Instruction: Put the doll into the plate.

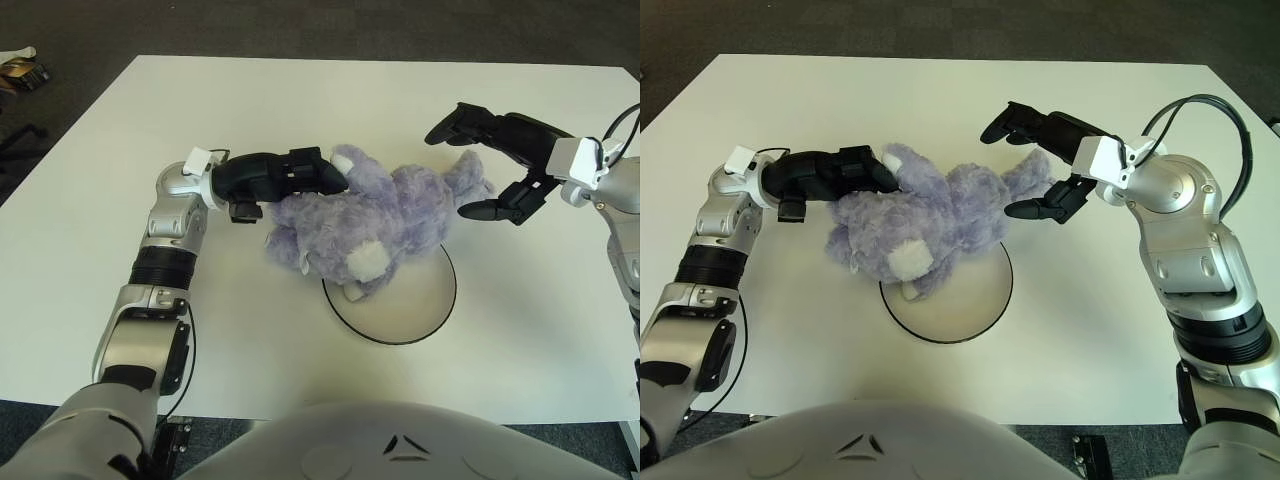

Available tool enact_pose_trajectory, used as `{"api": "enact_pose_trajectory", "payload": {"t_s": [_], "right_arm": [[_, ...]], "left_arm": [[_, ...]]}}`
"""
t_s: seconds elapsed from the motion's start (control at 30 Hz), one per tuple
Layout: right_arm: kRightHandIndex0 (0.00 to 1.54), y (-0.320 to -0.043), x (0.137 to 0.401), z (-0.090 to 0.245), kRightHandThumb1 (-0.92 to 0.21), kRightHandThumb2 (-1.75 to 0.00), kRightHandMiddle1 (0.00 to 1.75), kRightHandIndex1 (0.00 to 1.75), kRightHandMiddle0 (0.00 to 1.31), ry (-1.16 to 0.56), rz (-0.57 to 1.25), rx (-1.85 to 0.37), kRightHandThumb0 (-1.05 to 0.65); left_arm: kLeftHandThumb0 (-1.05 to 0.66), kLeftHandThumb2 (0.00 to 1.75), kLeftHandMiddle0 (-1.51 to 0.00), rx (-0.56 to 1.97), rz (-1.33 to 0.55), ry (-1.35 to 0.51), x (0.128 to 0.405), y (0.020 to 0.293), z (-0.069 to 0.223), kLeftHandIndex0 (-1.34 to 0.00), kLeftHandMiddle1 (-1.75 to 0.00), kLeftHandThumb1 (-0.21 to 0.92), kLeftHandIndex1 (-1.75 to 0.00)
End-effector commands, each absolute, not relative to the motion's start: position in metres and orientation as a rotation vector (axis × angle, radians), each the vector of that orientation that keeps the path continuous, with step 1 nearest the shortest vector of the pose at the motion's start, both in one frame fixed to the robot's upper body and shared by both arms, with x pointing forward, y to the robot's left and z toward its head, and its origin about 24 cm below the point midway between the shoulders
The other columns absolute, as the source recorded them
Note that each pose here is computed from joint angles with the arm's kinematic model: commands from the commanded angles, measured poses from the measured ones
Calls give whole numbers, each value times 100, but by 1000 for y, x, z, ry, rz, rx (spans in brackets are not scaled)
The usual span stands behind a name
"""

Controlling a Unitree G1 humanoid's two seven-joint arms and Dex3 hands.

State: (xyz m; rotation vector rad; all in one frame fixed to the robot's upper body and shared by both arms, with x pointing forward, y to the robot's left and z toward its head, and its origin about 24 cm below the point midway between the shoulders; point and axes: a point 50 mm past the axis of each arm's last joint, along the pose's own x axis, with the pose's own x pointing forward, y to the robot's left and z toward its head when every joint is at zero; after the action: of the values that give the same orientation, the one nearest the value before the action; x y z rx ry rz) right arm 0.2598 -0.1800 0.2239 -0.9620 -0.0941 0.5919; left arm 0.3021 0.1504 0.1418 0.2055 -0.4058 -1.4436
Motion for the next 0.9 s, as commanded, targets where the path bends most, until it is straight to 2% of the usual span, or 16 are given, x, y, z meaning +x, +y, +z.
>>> {"api": "enact_pose_trajectory", "payload": {"t_s": [0.0,0.17,0.3,0.57,0.7,0.87], "right_arm": [[3,-181,258,226,-26,-94,98,57,0,-87,589,-950,-59],[3,-179,260,227,-22,-99,98,55,0,-91,580,-946,-55],[4,-182,259,227,-25,-97,98,55,0,-88,589,-938,-58],[7,-182,260,228,-28,-96,101,57,0,-129,500,-948,-58],[8,-181,259,228,-36,-90,105,59,0,-165,381,-1006,-64],[15,-181,258,229,-49,-81,114,69,0,-218,284,-1076,-69]], "left_arm": [[-95,46,-11,239,-1422,-418,302,150,144,0,-71,92,-92],[-95,46,-11,257,-1405,-400,305,150,144,0,-70,92,-96],[-93,45,-13,268,-1381,-383,307,151,144,0,-71,92,-101],[-84,48,-19,550,-1091,-510,309,156,148,0,-89,88,-111],[-75,62,-23,553,-879,-555,314,158,148,0,-97,81,-121],[-66,75,-30,502,-746,-567,320,157,147,-4,-100,75,-129]]}}
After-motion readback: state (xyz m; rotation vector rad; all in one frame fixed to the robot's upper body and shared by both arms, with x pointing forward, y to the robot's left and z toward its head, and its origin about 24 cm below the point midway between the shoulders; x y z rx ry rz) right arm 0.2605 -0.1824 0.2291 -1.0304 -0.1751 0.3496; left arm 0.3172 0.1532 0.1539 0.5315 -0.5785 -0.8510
